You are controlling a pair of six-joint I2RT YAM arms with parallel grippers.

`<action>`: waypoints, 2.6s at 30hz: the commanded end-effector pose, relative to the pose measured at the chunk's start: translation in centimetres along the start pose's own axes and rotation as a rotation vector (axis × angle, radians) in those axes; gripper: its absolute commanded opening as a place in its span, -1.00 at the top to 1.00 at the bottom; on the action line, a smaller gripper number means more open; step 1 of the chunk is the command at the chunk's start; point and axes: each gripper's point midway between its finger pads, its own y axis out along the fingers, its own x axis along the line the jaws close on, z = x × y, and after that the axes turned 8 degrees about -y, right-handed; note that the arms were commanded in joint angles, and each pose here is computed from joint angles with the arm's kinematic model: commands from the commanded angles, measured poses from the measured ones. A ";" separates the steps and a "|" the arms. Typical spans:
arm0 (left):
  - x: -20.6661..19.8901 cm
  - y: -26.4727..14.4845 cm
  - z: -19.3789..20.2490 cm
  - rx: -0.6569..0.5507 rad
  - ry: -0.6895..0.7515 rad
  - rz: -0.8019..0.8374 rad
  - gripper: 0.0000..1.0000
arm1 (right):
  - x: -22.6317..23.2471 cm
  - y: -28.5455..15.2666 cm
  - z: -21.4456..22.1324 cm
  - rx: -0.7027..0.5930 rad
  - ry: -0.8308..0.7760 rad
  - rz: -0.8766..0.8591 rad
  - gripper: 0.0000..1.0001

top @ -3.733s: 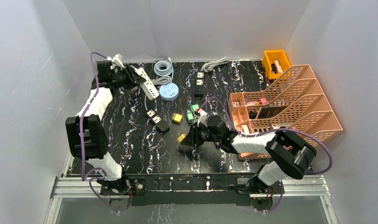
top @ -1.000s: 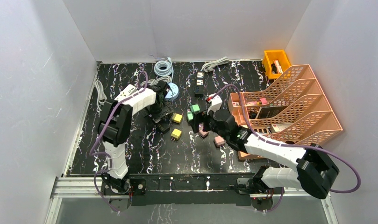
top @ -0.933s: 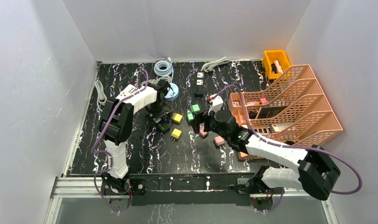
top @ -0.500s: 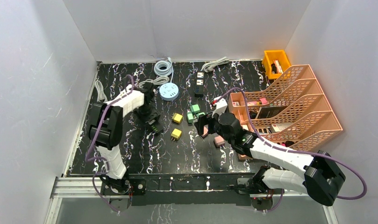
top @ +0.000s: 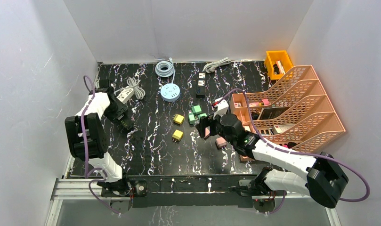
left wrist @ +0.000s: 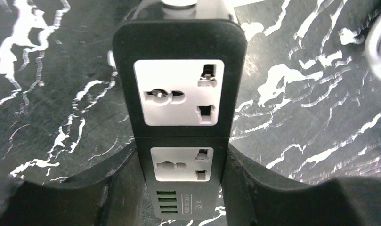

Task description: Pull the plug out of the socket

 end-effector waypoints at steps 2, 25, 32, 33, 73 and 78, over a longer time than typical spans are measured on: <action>-3.1 -0.8 3.0 0.119 0.086 0.230 -0.76 | 0.3 0.1 -1.2 -0.048 0.000 -0.020 -0.97; -14.1 -8.4 23.4 0.241 0.568 0.536 -0.64 | -2.5 -1.4 -0.8 -0.050 0.031 0.156 -0.97; -14.1 -8.9 27.1 0.286 0.542 0.554 -0.38 | -3.9 -3.0 1.2 -0.013 0.060 0.203 -0.97; -14.1 -8.8 27.5 0.279 0.556 0.550 -0.38 | -3.9 -3.0 1.4 -0.008 0.064 0.200 -0.97; -10.2 -3.9 27.6 0.113 1.048 0.420 -0.24 | -3.4 -2.8 2.5 0.018 0.053 0.166 -0.97; -9.8 -3.0 28.0 0.125 1.041 0.408 -0.11 | -3.4 -2.6 2.6 0.020 0.051 0.164 -0.97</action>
